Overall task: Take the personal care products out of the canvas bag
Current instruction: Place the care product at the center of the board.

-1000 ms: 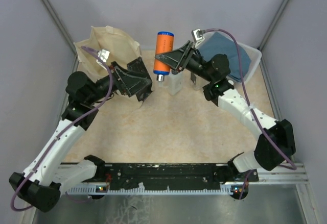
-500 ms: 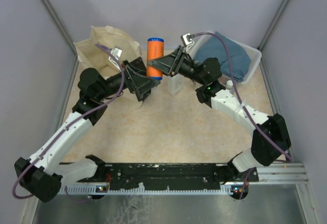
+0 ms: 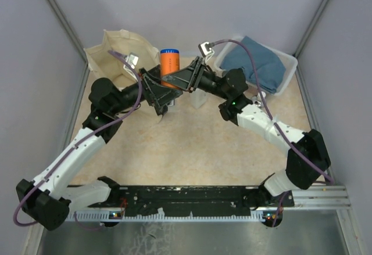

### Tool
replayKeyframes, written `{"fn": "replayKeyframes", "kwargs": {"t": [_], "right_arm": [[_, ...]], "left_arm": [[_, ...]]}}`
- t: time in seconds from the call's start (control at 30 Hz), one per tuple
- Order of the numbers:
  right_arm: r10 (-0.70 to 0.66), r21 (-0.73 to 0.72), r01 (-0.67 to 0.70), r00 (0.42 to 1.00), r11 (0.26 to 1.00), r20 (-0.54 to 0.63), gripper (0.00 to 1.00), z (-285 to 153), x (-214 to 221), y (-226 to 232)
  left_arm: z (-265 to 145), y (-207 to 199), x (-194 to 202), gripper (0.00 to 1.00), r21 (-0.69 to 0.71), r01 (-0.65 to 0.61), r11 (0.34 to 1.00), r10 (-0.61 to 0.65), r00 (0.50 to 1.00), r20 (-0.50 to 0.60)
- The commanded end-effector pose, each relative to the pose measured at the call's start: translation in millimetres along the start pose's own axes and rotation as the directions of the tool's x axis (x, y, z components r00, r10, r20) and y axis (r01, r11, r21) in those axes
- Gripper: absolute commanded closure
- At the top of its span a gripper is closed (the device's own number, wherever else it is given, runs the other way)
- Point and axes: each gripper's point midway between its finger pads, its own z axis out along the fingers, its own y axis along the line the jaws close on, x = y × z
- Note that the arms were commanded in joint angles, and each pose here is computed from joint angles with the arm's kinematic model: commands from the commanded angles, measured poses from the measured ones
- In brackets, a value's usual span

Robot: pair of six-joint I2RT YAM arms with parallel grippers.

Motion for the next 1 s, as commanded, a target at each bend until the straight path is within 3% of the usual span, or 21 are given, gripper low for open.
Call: {"fn": "replayKeyframes", "kwargs": {"t": [0.0, 0.07, 0.17, 0.2, 0.5, 0.6, 0.7, 0.8, 0.97], "right_arm": [[-0.09, -0.152, 0.093, 0.996, 0.984, 0.026, 1.0, 4, 2, 47], [-0.087, -0.153, 0.089, 0.996, 0.984, 0.021, 1.0, 3, 4, 47], [-0.087, -0.154, 0.089, 0.996, 0.984, 0.019, 1.0, 2, 6, 46], [-0.089, -0.159, 0.09, 0.996, 0.983, 0.016, 1.0, 1, 8, 47], [-0.098, -0.148, 0.097, 0.995, 0.984, 0.0, 1.0, -1, 15, 43], [-0.115, -0.11, 0.115, 0.993, 0.987, 0.009, 0.67, -2, 15, 35], [-0.156, -0.022, 0.157, 0.987, 0.987, 0.026, 0.46, -4, 12, 21], [-0.241, 0.103, 0.235, 0.969, 0.967, 0.051, 0.31, -10, 3, 5], [-0.325, 0.284, 0.295, 0.944, 0.912, 0.065, 0.23, -25, -7, -23]], "left_arm": [[1, -12, -23, 0.24, 0.014, -0.059, 0.998, 0.058, 0.996, 0.071], [3, -11, -21, 0.46, 0.019, -0.058, 0.998, 0.056, 0.997, 0.06], [6, -11, -17, 0.91, 0.026, -0.042, 0.999, 0.041, 0.998, 0.04], [6, -9, -17, 0.99, 0.022, -0.036, 0.999, 0.035, 0.999, 0.037], [6, -12, -18, 1.0, 0.025, -0.032, 0.999, 0.031, 0.999, 0.038], [4, -16, -18, 1.0, 0.029, -0.039, 0.999, 0.038, 0.999, 0.035], [1, -20, -19, 1.0, 0.028, -0.044, 0.999, 0.043, 0.998, 0.038], [-3, -25, -21, 1.0, 0.024, -0.052, 0.998, 0.051, 0.998, 0.047], [-7, -30, -22, 1.0, 0.027, -0.052, 0.998, 0.051, 0.998, 0.045]]}}
